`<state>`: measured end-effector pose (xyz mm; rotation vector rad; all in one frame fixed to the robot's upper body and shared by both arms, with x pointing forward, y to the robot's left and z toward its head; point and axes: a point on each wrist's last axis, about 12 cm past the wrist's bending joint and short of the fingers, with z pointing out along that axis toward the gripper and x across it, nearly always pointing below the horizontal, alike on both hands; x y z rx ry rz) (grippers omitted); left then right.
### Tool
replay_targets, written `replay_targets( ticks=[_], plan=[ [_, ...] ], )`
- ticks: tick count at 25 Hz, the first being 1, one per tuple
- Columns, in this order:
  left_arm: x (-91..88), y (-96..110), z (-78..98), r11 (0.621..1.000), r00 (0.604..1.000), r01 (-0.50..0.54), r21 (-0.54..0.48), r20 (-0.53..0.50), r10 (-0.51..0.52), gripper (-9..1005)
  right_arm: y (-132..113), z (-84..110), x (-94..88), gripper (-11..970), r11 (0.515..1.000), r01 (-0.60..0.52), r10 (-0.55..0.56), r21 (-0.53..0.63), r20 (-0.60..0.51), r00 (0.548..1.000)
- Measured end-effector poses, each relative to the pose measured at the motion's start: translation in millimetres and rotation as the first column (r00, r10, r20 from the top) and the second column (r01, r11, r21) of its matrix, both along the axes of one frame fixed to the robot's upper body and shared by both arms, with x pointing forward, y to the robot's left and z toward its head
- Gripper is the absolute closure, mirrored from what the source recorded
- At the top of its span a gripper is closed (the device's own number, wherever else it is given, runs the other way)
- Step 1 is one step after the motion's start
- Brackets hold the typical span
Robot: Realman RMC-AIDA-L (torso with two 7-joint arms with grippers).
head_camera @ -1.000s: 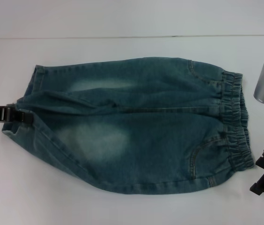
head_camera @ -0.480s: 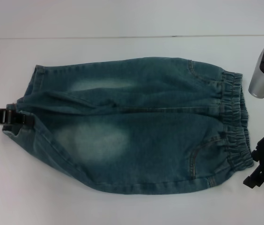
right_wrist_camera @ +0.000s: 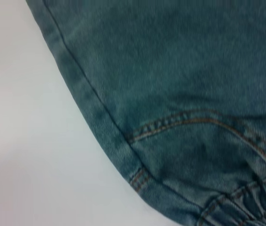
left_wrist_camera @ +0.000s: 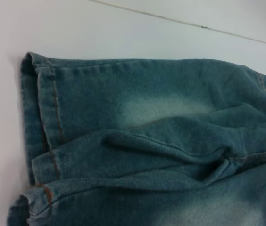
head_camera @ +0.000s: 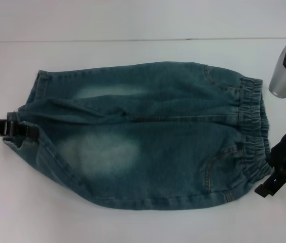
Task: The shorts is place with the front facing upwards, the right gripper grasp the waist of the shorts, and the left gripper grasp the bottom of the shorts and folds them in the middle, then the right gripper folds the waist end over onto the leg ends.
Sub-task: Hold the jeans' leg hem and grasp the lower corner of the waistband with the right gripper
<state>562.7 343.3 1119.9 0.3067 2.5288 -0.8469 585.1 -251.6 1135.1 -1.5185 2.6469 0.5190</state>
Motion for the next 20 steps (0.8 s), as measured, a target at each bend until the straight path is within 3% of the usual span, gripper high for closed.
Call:
replay_targets(
  ticks=[8, 20],
  plan=[
    [0.5, 1.3, -2.4, 1.0, 1.0, -0.006, 0.007, 0.007, 0.006, 932, 2.9, 2.4, 1.5, 57, 0.999, -0.021, 0.02, 0.046, 0.024, 1.0],
    [1.6, 2.4, -1.7, 1.0, 1.0, -0.009, 0.012, 0.011, 0.009, 932, 3.1, 1.8, 0.5, 305, 0.998, -0.04, 0.039, 0.045, 0.031, 0.999]
  ],
)
